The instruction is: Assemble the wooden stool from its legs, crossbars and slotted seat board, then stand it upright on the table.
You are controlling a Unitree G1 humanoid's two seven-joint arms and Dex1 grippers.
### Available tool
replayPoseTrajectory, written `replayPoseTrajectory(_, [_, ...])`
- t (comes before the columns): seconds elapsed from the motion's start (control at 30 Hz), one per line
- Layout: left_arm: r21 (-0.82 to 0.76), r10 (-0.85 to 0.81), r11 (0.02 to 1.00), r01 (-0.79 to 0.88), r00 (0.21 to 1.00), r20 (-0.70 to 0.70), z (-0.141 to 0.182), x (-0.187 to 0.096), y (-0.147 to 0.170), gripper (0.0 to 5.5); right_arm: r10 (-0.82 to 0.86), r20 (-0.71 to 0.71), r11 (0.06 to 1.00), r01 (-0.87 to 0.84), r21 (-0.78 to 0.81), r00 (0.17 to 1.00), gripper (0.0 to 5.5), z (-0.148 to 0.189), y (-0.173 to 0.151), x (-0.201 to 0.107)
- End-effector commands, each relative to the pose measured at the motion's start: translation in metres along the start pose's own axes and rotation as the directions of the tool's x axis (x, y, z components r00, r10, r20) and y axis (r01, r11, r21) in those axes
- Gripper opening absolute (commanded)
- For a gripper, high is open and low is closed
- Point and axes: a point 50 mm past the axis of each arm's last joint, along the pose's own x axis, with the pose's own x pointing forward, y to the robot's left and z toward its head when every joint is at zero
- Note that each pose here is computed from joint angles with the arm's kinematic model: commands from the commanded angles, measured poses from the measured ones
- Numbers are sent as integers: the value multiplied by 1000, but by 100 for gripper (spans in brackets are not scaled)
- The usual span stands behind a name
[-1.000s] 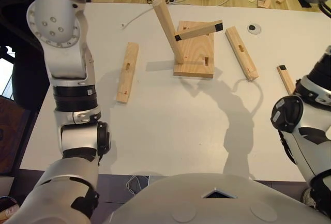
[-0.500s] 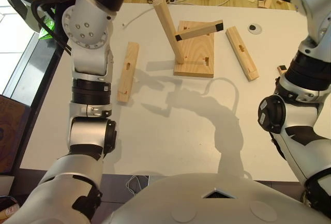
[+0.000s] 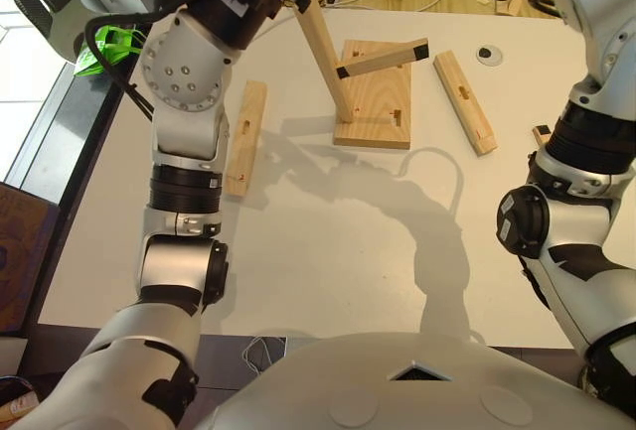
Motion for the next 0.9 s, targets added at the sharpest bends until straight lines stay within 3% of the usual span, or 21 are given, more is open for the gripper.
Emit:
replayPoseTrajectory(0.03, [36, -42, 998, 42, 999, -11, -3, -3, -1, 203, -17, -14, 1000, 17, -6, 1000, 208, 3, 0, -2])
replayPoseTrajectory(0.2, [60, -42, 997, 43, 999, -20, -6, -5, 5, 203, -31, -46, 999, 31, -11, 998, 146, 4, -1, -9])
replayPoseTrajectory(0.47, [94, -27, 995, 28, 999, -19, -6, -1, 9, 203, -20, -29, 999, 19, -26, 999, 139, 4, 2, -15])
replayPoseTrajectory(0.5, [90, -23, 996, 24, 1000, -15, -6, 0, 9, 240, -20, -18, 999, 20, -35, 1000, 139, 5, 3, -15])
replayPoseTrajectory(0.73, [144, 28, 989, -32, 999, 26, 6, 7, 13, 359, -81, 142, 993, 92, -70, 987, 110, 23, 2, -24])
replayPoseTrajectory(0.9, [233, 218, 952, -199, 974, -60, -2, -16, 40, 443, -169, 251, 971, 205, -126, 953, 99, 44, -6, -41])
